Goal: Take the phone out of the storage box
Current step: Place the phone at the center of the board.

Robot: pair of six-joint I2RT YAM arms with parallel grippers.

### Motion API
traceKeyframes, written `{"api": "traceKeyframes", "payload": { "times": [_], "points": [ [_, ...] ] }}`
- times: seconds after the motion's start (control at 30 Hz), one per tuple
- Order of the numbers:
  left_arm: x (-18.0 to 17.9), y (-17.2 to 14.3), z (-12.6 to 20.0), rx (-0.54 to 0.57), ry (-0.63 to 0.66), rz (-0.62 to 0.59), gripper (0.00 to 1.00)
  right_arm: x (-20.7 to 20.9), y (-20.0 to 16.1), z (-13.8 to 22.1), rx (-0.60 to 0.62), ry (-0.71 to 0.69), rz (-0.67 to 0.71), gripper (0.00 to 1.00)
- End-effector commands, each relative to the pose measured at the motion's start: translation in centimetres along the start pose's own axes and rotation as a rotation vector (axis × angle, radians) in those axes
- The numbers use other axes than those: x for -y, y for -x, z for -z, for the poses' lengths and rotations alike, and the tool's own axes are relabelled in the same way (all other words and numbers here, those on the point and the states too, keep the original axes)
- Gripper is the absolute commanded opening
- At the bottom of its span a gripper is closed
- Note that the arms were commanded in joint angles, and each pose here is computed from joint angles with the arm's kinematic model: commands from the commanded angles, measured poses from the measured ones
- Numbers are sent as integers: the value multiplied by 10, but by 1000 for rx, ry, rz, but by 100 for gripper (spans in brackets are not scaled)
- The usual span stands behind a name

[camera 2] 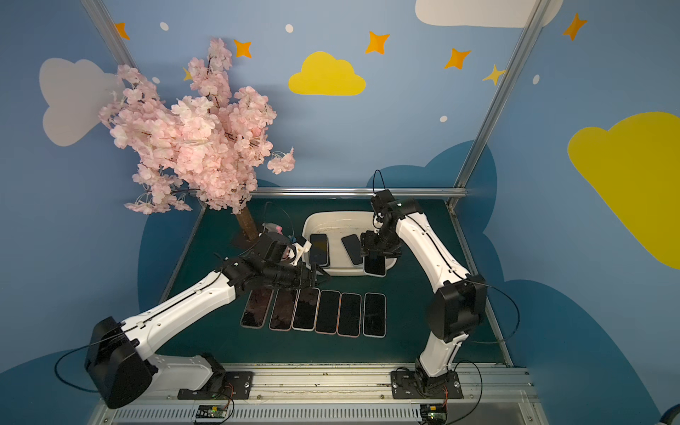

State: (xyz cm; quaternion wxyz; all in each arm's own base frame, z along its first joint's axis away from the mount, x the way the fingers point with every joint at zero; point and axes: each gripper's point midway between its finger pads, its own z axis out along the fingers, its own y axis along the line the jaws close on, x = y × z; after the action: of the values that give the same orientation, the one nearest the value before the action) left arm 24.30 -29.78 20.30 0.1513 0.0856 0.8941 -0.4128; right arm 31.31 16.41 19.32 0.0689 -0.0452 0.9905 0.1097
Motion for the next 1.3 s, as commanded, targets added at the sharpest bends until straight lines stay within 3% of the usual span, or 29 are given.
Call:
{"api": "traceKeyframes", "payload": {
  "times": [0.0,0.2,0.57,1.27],
  "points": [
    [13,2,-9,-8,-40,-8,99,7,-22,7,10,14,-4,70],
    [19,-1,-24,-47,-48,1,99,23,-61,7,-14,3,-14,70],
    [20,-3,-24,-40,-28,4,99,65,-117,-10,-94,-62,-46,70],
    [-2,-17,8,8,41,9,99,95,-131,-60,-261,-156,-120,70]
  ]
}}
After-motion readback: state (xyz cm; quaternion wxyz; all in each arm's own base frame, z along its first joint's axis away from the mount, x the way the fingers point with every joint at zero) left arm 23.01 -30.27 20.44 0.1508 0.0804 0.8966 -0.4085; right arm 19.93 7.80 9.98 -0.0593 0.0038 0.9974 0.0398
